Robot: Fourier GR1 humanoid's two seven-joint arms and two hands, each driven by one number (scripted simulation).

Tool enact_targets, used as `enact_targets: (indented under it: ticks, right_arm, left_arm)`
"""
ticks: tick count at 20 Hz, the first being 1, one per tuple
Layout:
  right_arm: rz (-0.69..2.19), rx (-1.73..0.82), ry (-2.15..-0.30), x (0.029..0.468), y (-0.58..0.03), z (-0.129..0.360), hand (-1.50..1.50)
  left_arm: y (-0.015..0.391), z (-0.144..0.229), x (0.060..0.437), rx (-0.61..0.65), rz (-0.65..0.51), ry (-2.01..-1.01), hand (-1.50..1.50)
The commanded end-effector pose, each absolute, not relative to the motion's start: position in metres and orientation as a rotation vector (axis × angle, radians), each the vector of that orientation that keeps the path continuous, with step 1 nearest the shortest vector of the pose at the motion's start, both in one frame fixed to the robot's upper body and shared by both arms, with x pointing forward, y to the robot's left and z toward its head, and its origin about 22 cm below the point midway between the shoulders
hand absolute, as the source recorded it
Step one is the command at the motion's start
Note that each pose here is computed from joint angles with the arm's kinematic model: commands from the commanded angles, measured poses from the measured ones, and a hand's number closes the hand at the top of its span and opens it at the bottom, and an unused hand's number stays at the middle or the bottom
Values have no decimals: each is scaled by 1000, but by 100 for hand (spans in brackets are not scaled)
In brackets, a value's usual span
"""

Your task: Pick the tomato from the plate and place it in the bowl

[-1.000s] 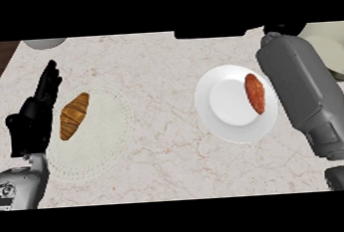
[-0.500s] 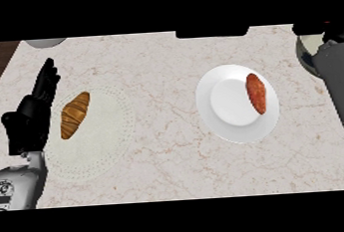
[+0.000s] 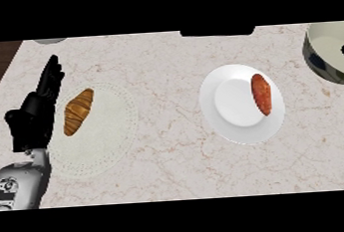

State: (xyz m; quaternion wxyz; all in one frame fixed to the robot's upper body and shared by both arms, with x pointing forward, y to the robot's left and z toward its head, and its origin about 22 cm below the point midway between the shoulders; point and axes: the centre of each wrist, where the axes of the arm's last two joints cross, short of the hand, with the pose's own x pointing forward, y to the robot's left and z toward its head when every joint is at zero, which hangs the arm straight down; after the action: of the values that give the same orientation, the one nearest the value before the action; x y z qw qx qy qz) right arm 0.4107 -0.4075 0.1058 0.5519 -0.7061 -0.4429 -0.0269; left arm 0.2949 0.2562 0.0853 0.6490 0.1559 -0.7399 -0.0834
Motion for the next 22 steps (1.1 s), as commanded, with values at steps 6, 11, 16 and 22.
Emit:
enact_targets:
  ticks: [6, 11, 16, 22]
  right_arm:
    - [-202, -1500, -978, 387, -444, 94, -150]
    - [-221, -1392, -1132, 384, -445, 89, -150]
    - [-307, -1370, -1277, 376, -463, 101, -150]
    - [-410, -1315, -1327, 371, -466, 92, -150]
  left_arm:
    - [249, 99, 300, 351, -206, -1706, 0]
    - [251, 97, 301, 360, -188, -1704, 0]
    - [250, 91, 296, 341, -200, -1700, 0]
    - [240, 91, 302, 353, -187, -1687, 0]
